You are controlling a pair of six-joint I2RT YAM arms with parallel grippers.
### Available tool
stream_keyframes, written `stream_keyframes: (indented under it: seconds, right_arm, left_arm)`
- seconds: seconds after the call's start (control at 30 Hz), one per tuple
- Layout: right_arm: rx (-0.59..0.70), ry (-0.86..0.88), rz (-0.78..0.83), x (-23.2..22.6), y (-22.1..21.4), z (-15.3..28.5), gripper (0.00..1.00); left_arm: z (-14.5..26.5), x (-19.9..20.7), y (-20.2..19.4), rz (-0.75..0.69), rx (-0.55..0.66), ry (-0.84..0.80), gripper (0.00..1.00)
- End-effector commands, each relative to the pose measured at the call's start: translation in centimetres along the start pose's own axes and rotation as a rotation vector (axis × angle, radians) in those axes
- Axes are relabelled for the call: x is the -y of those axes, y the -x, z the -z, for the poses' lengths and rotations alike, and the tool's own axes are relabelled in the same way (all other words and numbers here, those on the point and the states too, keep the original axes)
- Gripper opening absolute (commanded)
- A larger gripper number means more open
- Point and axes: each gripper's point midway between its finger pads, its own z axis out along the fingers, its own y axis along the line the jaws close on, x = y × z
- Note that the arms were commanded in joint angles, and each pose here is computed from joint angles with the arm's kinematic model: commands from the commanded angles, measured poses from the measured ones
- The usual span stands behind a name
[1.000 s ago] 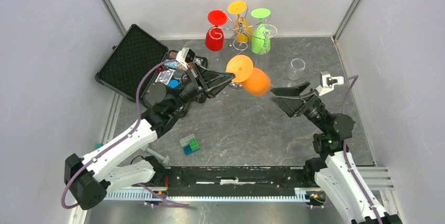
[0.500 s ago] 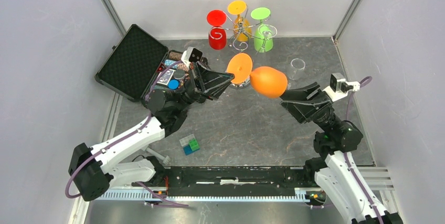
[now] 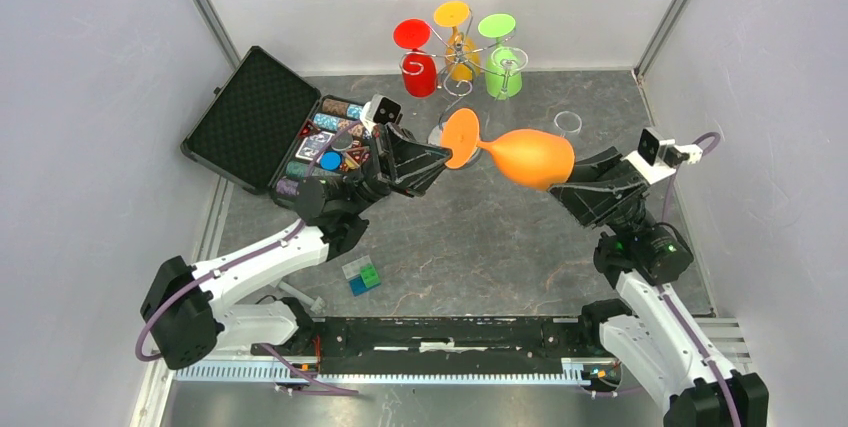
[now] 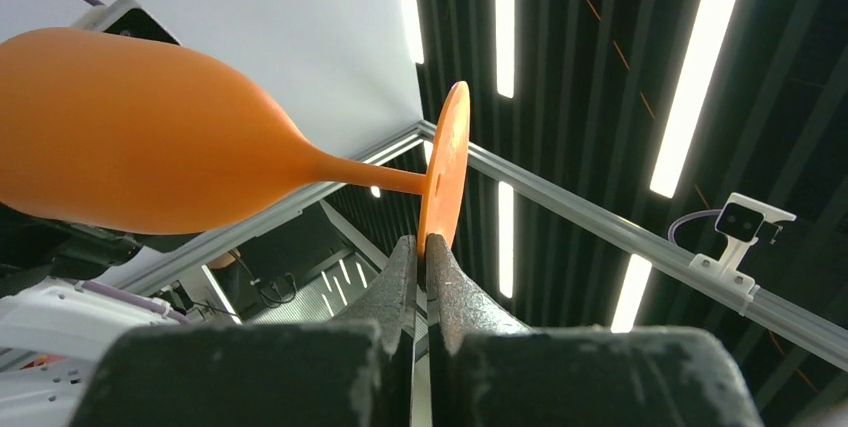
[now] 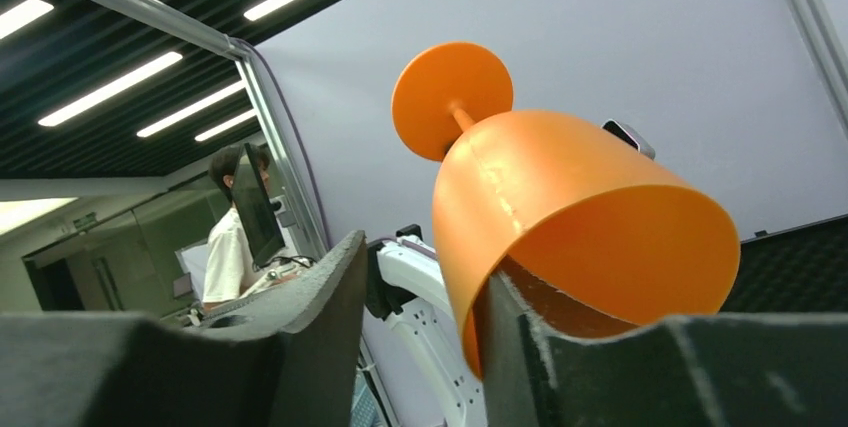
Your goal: Take the wine glass off the wine glass rack
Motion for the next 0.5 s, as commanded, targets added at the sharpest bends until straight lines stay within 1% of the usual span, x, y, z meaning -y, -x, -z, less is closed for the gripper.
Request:
stream_keyframes:
  seconds: [0.0,0.07,0.1,0.13,0.17,0.2,0.27,0.3,0.37,0.43,0.47]
  right_arm:
    - [0.013,0.286,0.167,-7.2,1.0,-0.8,0.41]
    - [0.010,0.289,0.177,-7.3,1.1,-1.0,0.24]
    - [0.010,0.280,0.181,-7.2,1.1,-1.1,0.18]
    - [0.004,0.270,0.189,-7.1,1.2,-1.3,0.09]
    - [-0.001,0.247,0.200,-6.7,1.2,-1.5,0.02]
    - [-0.007,0.223,0.205,-6.2,1.3,-1.7,0.00]
    - [-0.016,0.177,0.235,-5.4,1.4,-2.1,0.00]
    - [-0.020,0.158,0.264,-5.1,1.5,-2.4,0.00]
    - [-0.036,0.094,0.305,-4.0,1.9,-3.0,0.00]
    - [-0.053,0.019,0.382,-2.7,2.5,-3.7,0.00]
    - [-0.057,-0.025,0.417,-2.1,3.0,-4.1,0.00]
  left_arm:
    - [0.2,0.7,-0.7,0.006,-0.028,-0.043,0.02]
    - [0.2,0.8,-0.7,-0.012,-0.029,-0.049,0.02]
    - [0.1,1.0,-0.7,-0.022,-0.028,-0.052,0.02]
    - [0.1,1.0,-0.8,-0.037,-0.028,-0.052,0.03]
    - [0.0,1.2,-0.8,-0.054,-0.028,-0.055,0.08]
    - [0.0,1.2,-0.8,-0.072,-0.028,-0.051,0.14]
    - [-0.1,1.3,-1.0,-0.112,-0.029,-0.048,0.23]
    - [-0.1,1.3,-0.9,-0.133,-0.025,-0.046,0.30]
    - [0.1,0.8,-0.6,-0.157,-0.010,-0.024,0.57]
    - [0.4,0.3,-0.1,-0.182,0.014,-0.008,0.76]
    - [0.6,0.1,0.2,-0.194,0.028,-0.002,0.81]
